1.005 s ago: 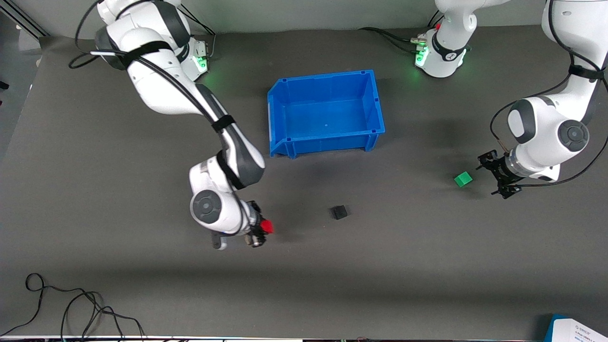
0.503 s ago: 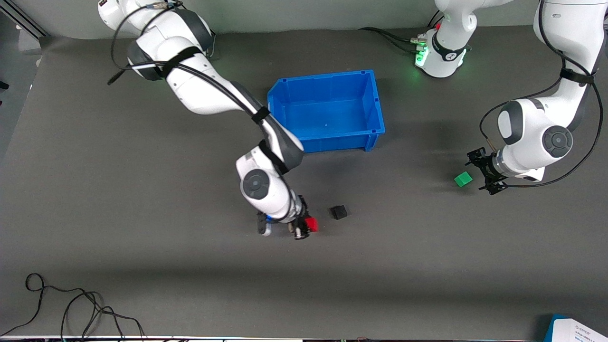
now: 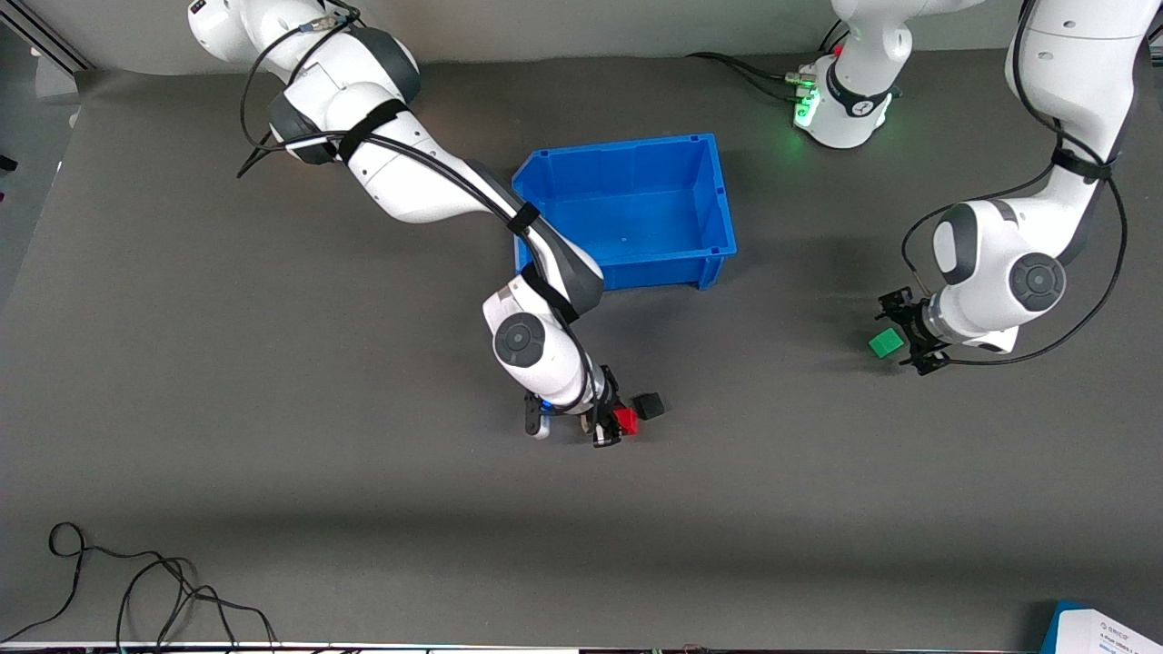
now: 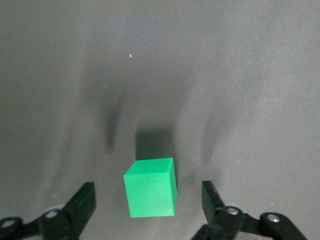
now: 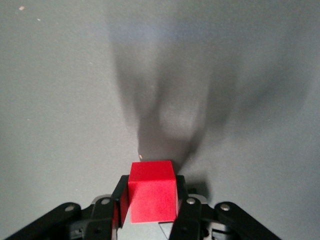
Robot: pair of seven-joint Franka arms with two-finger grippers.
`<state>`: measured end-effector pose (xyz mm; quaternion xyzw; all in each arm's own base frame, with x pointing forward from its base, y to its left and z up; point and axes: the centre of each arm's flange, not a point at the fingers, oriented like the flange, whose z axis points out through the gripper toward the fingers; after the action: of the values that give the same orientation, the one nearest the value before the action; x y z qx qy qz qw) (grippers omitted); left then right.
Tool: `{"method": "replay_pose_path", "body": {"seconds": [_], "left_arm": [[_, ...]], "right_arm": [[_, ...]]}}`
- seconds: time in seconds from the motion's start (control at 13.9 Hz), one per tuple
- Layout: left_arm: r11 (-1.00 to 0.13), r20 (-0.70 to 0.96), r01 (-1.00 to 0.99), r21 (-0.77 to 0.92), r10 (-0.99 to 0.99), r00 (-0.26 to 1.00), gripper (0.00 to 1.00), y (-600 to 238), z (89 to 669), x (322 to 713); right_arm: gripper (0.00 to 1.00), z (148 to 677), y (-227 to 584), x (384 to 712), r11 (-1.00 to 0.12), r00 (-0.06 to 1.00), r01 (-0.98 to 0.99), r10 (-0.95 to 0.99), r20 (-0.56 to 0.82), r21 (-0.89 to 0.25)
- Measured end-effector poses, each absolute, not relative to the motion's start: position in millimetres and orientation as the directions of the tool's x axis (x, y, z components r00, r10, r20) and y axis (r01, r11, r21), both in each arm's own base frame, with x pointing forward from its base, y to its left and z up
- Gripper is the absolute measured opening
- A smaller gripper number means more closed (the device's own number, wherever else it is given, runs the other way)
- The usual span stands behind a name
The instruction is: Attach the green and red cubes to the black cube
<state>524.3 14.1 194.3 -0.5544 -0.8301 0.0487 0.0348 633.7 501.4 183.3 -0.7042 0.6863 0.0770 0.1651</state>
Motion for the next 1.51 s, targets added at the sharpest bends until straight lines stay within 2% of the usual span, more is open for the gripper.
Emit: {"method": "replay_pose_path", "body": {"seconds": [0.57,0.65,0.72,0.86,0.93,1.22,1.51], "left_arm": [[0.366,0.029,0.922,-0.128,0.931,-0.365,0.91,16.9,174.6,521.0],[0.368,0.030,0.921,-0.130,0.930,-0.367,0.86,17.2,173.0,520.5],[0.371,0.030,0.920,-0.127,0.928,-0.371,0.76,17.7,173.1,521.1],[0.374,0.031,0.920,-0.114,0.927,-0.373,0.48,20.0,175.2,523.4],[0.375,0.032,0.920,-0.112,0.927,-0.374,0.38,20.6,177.1,523.9],[0.389,0.034,0.915,-0.104,0.921,-0.388,0.38,22.9,178.7,525.8],[0.339,0.024,0.938,-0.066,0.941,-0.338,0.38,-6.4,213.2,563.1]], "right_arm": [[0.41,180.0,516.0,619.7,-0.032,0.062,-0.995,-0.943,-0.326,-0.096],[0.41,180.1,516.0,619.5,-0.033,0.061,-0.995,-0.944,-0.325,-0.093],[0.41,180.1,516.0,619.5,-0.033,0.061,-0.995,-0.944,-0.324,-0.092],[0.41,180.1,515.7,619.5,-0.033,0.061,-0.995,-0.945,-0.323,-0.090],[0.41,180.1,515.3,619.8,-0.032,0.059,-0.996,-0.945,-0.322,-0.089],[0.41,179.9,514.4,620.4,-0.013,0.039,-0.997,-0.945,-0.324,-0.082],[0.41,179.9,514.0,620.7,-0.004,0.029,-0.997,-0.946,-0.324,-0.078]]}}
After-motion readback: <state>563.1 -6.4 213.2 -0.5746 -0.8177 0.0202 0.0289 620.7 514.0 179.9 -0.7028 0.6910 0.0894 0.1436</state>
